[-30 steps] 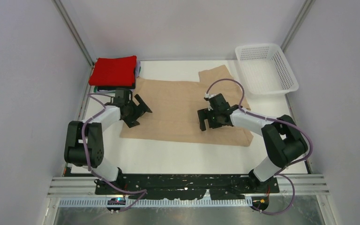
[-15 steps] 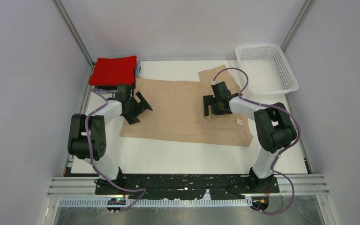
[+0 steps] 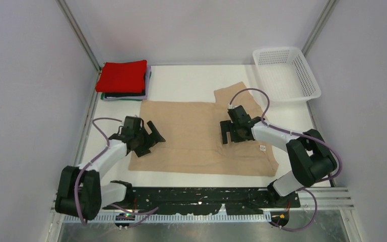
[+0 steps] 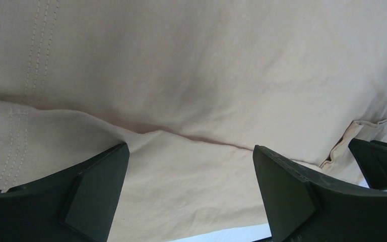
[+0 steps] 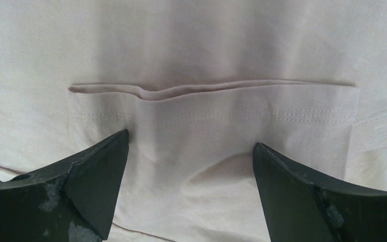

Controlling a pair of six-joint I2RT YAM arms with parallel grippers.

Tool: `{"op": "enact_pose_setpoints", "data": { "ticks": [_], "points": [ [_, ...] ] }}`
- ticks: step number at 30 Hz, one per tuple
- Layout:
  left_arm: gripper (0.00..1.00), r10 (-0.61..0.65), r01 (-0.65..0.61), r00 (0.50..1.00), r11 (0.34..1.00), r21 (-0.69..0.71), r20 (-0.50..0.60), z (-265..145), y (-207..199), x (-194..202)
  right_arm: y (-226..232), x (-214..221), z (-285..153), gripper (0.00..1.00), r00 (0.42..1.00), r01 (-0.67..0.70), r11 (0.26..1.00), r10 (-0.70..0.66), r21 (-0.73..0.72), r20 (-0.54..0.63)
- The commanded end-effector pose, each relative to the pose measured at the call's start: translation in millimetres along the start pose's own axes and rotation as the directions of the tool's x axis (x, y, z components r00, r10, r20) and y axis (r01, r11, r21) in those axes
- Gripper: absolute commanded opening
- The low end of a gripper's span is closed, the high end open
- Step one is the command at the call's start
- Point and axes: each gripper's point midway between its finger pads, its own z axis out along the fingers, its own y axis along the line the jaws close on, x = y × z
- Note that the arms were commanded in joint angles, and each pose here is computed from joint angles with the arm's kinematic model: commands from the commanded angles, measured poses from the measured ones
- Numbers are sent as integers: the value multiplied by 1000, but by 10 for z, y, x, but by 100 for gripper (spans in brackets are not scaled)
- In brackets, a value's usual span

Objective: Fold and stack the t-shirts
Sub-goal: Fold the flattened tshirt in 1/3 of the way, then grab the side of the flattened tshirt furthest away from the robot with both arms

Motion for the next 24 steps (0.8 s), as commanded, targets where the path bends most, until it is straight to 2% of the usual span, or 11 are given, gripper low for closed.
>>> {"op": "enact_pose_setpoints", "data": {
  "ticks": [1,9,14,19,24],
  "points": [
    [100,-60,42,993,983,-180,-99,-130,645,652,-170,400,-158,95,995,12,998,-6,65,-96],
    [100,-96,88,993,991,-97,-73,-201,691,910,-193,496,-250,95,996,20,998,-14,66,-85],
    [100,-106,105,994,994,-41,-13,-239,691,906,-260,507,-258,95,997,12,995,-3,102,-83],
    [99,-84,85,996,995,47,-25,-267,540,915,-334,502,-287,96,998,-10,989,20,145,-64],
    [100,-80,83,996,994,66,-39,-275,492,935,-391,529,-300,96,997,-24,984,36,178,-67]
  ]
}}
